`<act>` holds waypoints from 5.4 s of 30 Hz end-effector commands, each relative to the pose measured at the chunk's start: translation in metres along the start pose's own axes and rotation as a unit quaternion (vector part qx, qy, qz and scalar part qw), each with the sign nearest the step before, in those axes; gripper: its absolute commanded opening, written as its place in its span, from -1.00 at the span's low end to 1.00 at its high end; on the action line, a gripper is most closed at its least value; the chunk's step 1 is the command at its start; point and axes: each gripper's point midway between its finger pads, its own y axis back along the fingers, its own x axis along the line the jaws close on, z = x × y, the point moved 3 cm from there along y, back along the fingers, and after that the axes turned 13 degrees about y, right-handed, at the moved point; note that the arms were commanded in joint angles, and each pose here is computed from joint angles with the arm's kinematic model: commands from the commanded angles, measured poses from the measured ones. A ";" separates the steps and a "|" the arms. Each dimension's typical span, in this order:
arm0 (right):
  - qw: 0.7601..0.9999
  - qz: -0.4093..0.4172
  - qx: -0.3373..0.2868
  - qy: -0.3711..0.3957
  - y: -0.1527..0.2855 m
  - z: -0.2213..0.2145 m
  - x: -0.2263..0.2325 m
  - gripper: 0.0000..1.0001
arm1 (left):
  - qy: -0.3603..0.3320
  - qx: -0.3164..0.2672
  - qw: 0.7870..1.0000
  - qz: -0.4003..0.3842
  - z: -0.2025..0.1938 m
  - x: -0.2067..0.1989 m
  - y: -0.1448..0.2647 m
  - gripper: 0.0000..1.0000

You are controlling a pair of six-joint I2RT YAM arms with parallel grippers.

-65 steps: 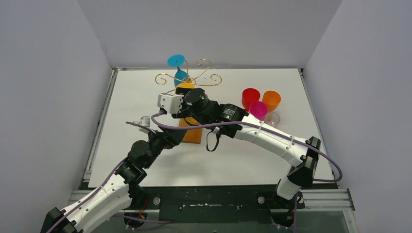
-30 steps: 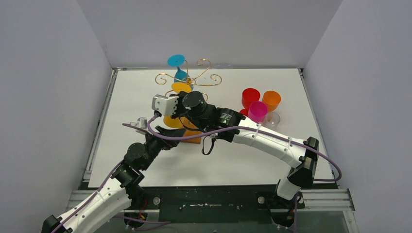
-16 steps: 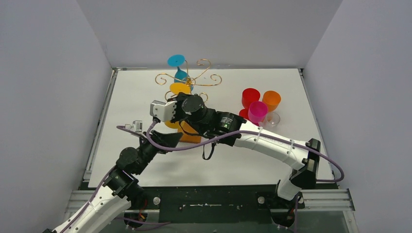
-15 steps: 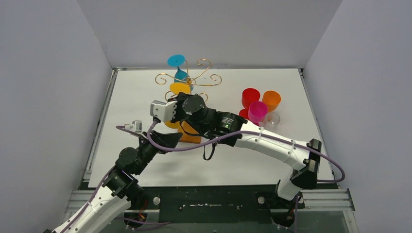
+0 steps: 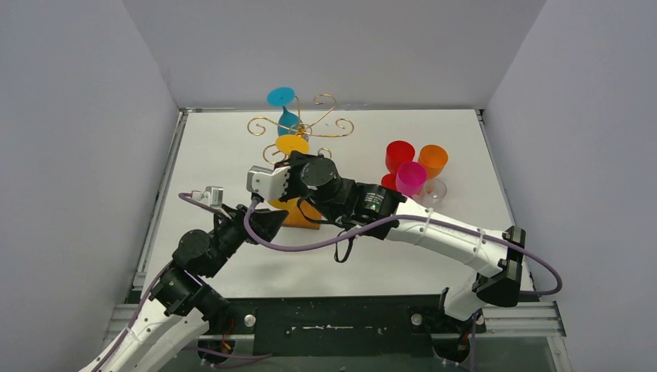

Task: Take the wine glass off the wine glass rack
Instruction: Pick up the wine glass from the wine rack, then place the wine glass at the center of the board.

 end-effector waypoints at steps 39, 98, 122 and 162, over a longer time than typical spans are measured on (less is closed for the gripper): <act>0.966 -0.012 -0.231 -0.117 0.119 0.012 0.016 -1.00 | -0.130 0.131 0.951 -0.248 -0.012 -0.107 -0.025 0.30; 0.870 -0.029 -0.177 -0.459 0.143 -0.023 0.056 0.45 | 0.243 0.051 0.968 -0.040 -0.022 -0.021 -0.025 -1.00; 0.872 0.064 -0.207 -0.439 0.123 0.034 0.130 0.26 | 0.578 -0.113 0.805 0.070 -0.010 0.064 -0.024 -1.00; 0.879 0.005 -0.056 -0.474 0.058 0.037 0.146 -0.81 | 0.602 -0.084 0.794 0.020 -0.014 0.055 -0.027 -1.00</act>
